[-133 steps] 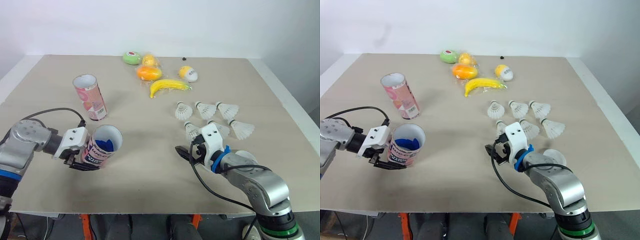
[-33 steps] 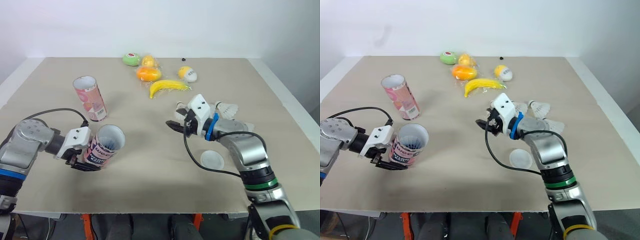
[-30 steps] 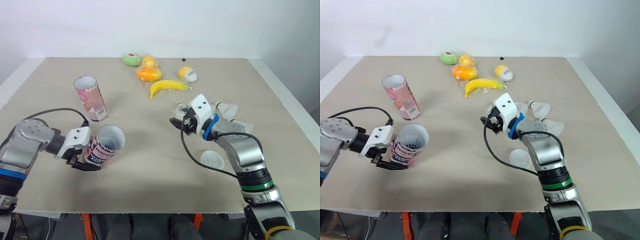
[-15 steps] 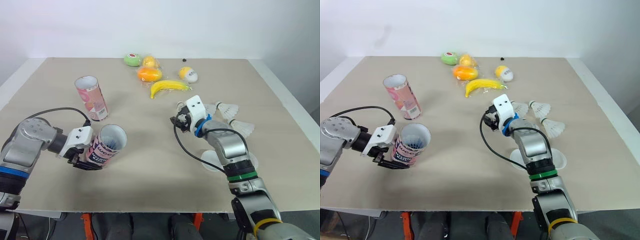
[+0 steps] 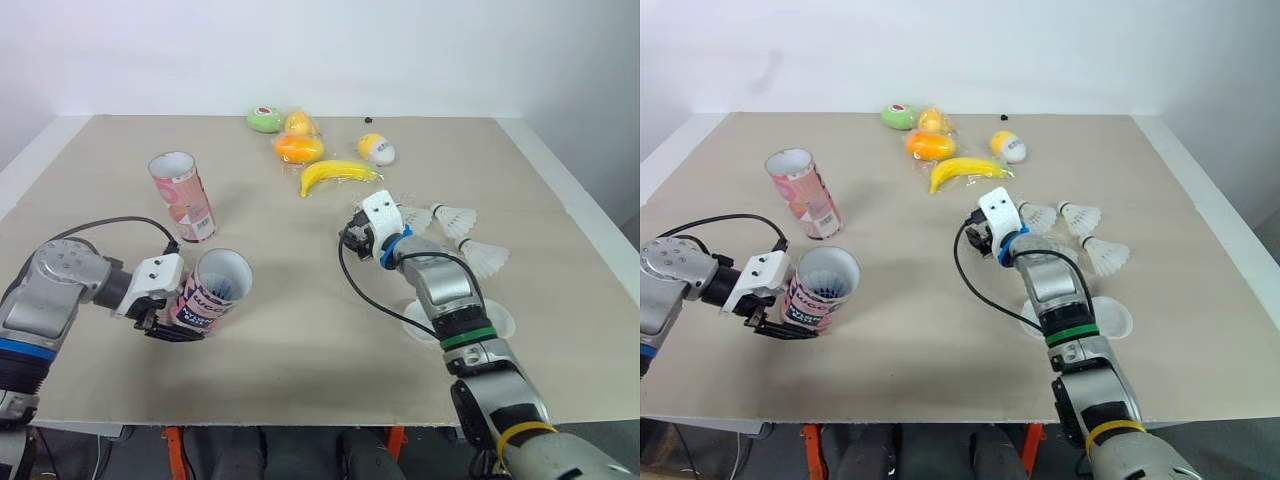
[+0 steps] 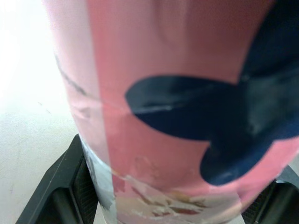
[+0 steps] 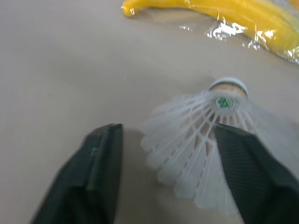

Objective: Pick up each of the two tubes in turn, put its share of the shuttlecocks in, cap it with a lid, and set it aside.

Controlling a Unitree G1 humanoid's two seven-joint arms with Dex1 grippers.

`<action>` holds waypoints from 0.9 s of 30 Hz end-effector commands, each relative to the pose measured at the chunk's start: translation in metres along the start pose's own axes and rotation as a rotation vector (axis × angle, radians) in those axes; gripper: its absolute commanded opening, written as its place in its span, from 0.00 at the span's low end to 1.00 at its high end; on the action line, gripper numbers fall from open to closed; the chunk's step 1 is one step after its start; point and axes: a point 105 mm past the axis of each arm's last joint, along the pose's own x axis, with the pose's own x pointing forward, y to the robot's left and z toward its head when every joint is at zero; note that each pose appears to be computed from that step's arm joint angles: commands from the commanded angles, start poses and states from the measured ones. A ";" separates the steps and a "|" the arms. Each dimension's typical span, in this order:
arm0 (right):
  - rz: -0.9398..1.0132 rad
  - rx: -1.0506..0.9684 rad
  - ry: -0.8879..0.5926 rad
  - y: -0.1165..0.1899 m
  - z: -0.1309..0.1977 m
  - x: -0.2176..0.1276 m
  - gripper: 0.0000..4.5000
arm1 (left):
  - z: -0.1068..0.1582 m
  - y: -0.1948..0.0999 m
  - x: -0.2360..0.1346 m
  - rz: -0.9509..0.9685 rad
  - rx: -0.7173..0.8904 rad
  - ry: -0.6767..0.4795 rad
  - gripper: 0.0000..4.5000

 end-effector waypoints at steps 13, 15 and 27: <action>0.063 -0.085 -0.183 0.008 0.054 -0.017 0.00 | -0.008 -0.014 0.018 -0.075 -0.020 0.006 0.74; 0.138 -0.116 -0.280 0.018 0.077 -0.029 0.00 | -0.008 -0.013 0.018 -0.076 -0.018 0.006 0.74; 0.889 -0.749 -0.436 0.093 0.116 -0.142 0.00 | -0.008 -0.011 0.019 -0.081 -0.016 0.003 0.74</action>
